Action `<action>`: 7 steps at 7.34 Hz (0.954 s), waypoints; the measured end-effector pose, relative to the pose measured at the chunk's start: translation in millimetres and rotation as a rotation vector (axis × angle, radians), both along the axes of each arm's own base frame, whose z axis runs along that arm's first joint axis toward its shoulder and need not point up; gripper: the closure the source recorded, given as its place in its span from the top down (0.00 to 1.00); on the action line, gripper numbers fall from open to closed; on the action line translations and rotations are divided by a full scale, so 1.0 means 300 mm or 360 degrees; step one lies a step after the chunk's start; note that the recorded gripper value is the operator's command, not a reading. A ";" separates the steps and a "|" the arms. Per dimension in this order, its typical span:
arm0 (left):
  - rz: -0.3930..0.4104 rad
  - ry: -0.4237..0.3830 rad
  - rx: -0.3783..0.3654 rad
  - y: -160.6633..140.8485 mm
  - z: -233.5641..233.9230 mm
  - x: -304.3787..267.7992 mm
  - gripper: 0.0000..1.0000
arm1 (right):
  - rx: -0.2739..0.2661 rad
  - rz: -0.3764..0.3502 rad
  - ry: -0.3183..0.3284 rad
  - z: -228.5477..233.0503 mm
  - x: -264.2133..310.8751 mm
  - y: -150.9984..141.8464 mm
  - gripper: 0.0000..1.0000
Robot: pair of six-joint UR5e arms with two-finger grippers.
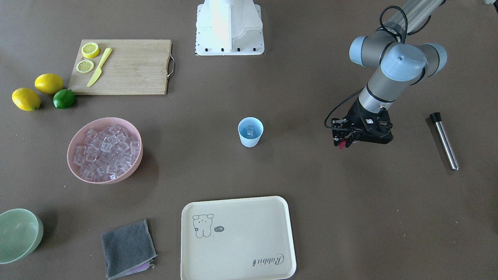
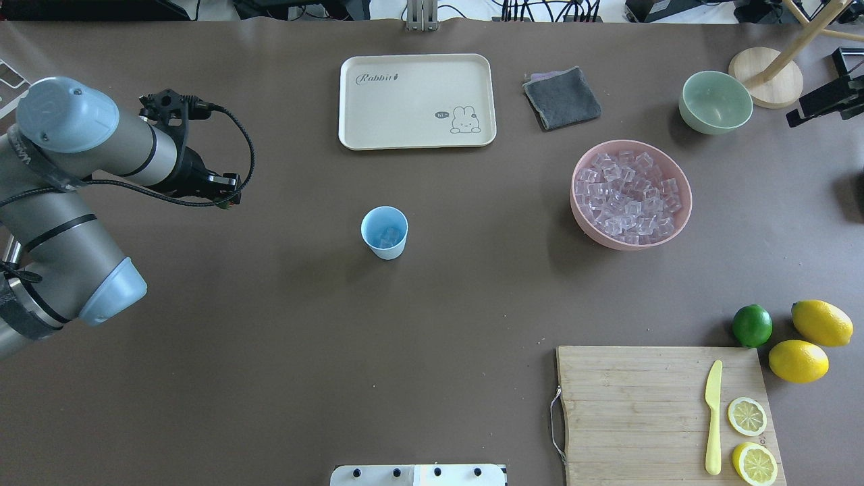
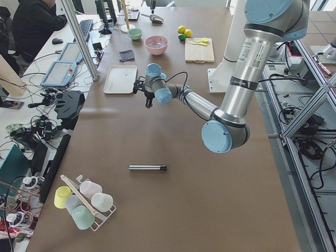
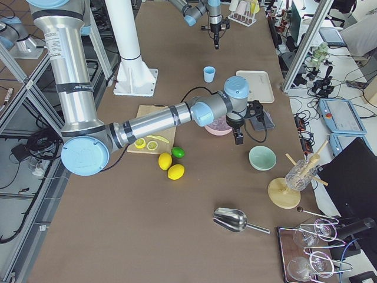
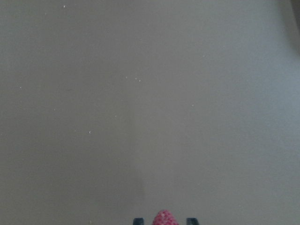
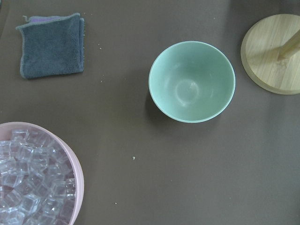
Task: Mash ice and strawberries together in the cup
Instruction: 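Carry the strawberry with the left gripper over the light-blue cup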
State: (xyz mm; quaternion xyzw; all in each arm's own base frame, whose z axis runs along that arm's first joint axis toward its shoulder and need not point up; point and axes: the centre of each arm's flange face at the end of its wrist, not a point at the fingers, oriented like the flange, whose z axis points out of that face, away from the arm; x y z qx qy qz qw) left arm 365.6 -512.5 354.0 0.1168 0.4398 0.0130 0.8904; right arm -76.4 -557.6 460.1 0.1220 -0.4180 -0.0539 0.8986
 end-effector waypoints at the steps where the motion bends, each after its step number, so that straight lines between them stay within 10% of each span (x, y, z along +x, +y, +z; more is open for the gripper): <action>1: -0.0003 0.0010 0.0005 0.010 -0.142 -0.009 0.00 | -0.0001 -0.0004 0.0004 0.002 -0.007 0.000 0.98; 7: -0.0040 0.0160 -0.0063 0.057 -0.594 0.274 0.00 | -0.0013 -0.0019 0.0010 0.017 -0.027 0.007 0.98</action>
